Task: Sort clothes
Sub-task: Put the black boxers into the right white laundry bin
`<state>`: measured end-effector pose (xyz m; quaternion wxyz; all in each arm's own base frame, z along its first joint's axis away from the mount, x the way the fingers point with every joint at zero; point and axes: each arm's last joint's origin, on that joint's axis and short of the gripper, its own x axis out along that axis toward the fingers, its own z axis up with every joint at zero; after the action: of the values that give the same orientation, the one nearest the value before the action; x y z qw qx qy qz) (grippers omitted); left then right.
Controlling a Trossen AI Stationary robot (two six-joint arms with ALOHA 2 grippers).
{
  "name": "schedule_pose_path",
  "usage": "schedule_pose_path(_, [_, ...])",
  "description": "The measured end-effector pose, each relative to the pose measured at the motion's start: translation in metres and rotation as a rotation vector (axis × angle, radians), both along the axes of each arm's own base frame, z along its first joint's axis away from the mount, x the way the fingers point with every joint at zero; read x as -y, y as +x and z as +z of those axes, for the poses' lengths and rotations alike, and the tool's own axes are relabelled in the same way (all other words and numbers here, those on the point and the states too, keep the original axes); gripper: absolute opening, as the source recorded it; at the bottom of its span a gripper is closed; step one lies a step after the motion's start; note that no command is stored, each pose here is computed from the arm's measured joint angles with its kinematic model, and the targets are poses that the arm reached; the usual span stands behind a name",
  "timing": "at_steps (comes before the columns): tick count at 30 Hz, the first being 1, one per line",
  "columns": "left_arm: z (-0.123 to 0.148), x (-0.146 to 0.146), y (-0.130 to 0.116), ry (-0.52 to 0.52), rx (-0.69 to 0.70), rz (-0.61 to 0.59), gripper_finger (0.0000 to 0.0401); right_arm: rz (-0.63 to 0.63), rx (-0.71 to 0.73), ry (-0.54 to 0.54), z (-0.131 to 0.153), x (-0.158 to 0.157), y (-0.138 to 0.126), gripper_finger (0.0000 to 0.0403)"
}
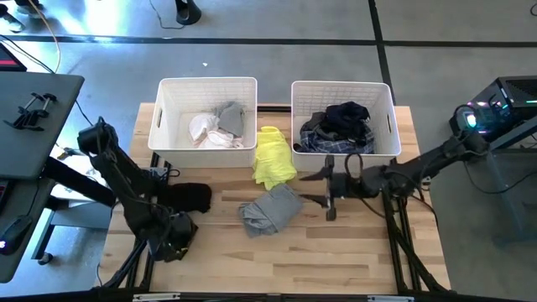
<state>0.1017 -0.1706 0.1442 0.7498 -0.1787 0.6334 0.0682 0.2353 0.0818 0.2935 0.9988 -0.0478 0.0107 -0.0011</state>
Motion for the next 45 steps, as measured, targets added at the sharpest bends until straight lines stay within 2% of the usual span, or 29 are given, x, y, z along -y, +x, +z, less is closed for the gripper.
schedule_pose_path(5, [-0.013, -0.004, -0.002, -0.021, 0.059, -0.051, 0.0103, 0.084, -0.032, 0.031, -0.003, -0.02, -0.008, 0.0195])
schedule_pose_path(10, [-0.014, -0.001, 0.001, 0.016, 0.173, -0.201, 0.0038, 0.162, -0.098, 0.086, -0.009, -0.041, -0.019, 0.0195])
schedule_pose_path(12, [-0.013, 0.002, 0.005, 0.037, 0.265, -0.25, 0.0012, 0.172, -0.106, 0.088, -0.011, -0.049, -0.023, 0.0195])
schedule_pose_path(16, [-0.012, 0.004, 0.015, 0.145, 0.523, -0.281, 0.001, 0.173, -0.099, 0.074, -0.012, -0.064, -0.031, 0.0195])
schedule_pose_path(22, [0.013, 0.007, 0.056, 0.2, 0.915, -0.304, 0.0003, 0.131, -0.081, 0.069, -0.011, -0.073, -0.039, 0.0195])
schedule_pose_path(26, [0.043, -0.004, 0.09, 0.244, 1.188, -0.461, 0.0001, 0.109, -0.072, 0.072, -0.011, -0.074, -0.04, 0.0195])
schedule_pose_path(30, [0.077, -0.03, 0.129, 0.366, 1.389, -0.596, 0.0001, 0.099, -0.066, 0.075, -0.01, -0.074, -0.04, 0.0195])
schedule_pose_path(34, [0.122, -0.069, 0.173, 0.455, 1.465, -0.704, 0.0001, 0.099, -0.064, 0.076, -0.01, -0.074, -0.04, 0.0195])
schedule_pose_path(39, [0.185, -0.121, 0.219, 0.658, 1.47, -0.659, 0.0, 0.145, -0.024, 0.06, -0.005, -0.083, -0.047, 0.0195])
schedule_pose_path(42, [0.209, -0.151, 0.251, 0.704, 1.404, -0.621, 0.0, 0.21, 0.05, 0.017, 0.003, -0.094, -0.058, 0.0195])
schedule_pose_path(45, [0.218, -0.184, 0.287, 0.723, 1.28, -0.576, 0.0, 0.233, 0.124, -0.03, 0.011, -0.105, -0.071, 0.0195])
